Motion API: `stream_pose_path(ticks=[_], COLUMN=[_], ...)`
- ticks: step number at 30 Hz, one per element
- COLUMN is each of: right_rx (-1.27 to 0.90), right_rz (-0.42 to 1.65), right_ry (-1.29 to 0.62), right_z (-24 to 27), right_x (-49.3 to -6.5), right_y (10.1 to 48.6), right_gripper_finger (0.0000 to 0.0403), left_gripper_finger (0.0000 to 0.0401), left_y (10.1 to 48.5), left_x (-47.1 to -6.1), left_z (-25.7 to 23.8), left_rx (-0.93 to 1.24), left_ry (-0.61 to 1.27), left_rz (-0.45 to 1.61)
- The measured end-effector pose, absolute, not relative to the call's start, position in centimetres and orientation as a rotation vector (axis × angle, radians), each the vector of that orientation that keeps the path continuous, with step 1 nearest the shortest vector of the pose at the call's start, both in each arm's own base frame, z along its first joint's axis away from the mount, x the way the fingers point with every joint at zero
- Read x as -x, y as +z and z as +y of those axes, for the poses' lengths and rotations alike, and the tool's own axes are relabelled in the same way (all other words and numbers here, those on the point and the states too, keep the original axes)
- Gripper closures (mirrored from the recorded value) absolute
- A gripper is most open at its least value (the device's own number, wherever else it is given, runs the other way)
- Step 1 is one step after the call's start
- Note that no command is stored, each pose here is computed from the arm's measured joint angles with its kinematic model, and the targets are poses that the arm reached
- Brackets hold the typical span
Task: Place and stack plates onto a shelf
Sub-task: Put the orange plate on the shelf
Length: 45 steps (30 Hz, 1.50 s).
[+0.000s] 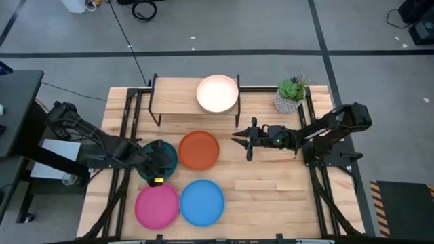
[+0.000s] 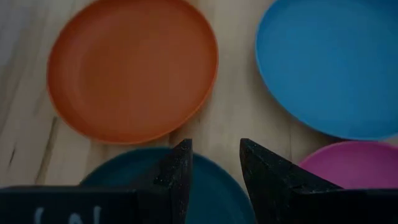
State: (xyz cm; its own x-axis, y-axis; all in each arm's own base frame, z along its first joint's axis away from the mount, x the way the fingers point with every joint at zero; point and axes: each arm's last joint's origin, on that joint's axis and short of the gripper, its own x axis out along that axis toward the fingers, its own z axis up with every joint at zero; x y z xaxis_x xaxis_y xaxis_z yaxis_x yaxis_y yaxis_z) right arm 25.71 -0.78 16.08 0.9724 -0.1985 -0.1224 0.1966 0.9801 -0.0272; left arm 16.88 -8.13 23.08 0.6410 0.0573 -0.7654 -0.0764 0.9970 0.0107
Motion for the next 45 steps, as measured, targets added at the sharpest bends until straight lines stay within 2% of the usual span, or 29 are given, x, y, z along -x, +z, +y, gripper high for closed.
stream_pose_path(ticks=[14,23,34,45], right_rx=[0.029,0.043,0.042,0.043], right_rz=[0.149,0.147,0.145,0.153], right_ry=[-0.196,-0.197,-0.198,-0.197], right_z=[-0.7,-0.7,-0.7,-0.7], right_x=[-25.7,-25.7,-25.7,-25.7], right_y=[15.2,15.2,15.3,15.2], right_gripper_finger=[0.0301,0.0301,0.0301,0.0301], left_gripper_finger=[0.0259,0.0259,0.0259,0.0259], left_y=[25.9,23.2,18.2,16.7], left_x=[-21.1,-22.7,-26.3,-28.1], left_z=[-8.9,-9.3,-9.7,-8.8], left_rx=[-0.067,-0.127,-0.296,-0.349], left_ry=[0.087,0.112,0.001,-0.029], left_rz=[0.916,1.032,1.173,1.249])
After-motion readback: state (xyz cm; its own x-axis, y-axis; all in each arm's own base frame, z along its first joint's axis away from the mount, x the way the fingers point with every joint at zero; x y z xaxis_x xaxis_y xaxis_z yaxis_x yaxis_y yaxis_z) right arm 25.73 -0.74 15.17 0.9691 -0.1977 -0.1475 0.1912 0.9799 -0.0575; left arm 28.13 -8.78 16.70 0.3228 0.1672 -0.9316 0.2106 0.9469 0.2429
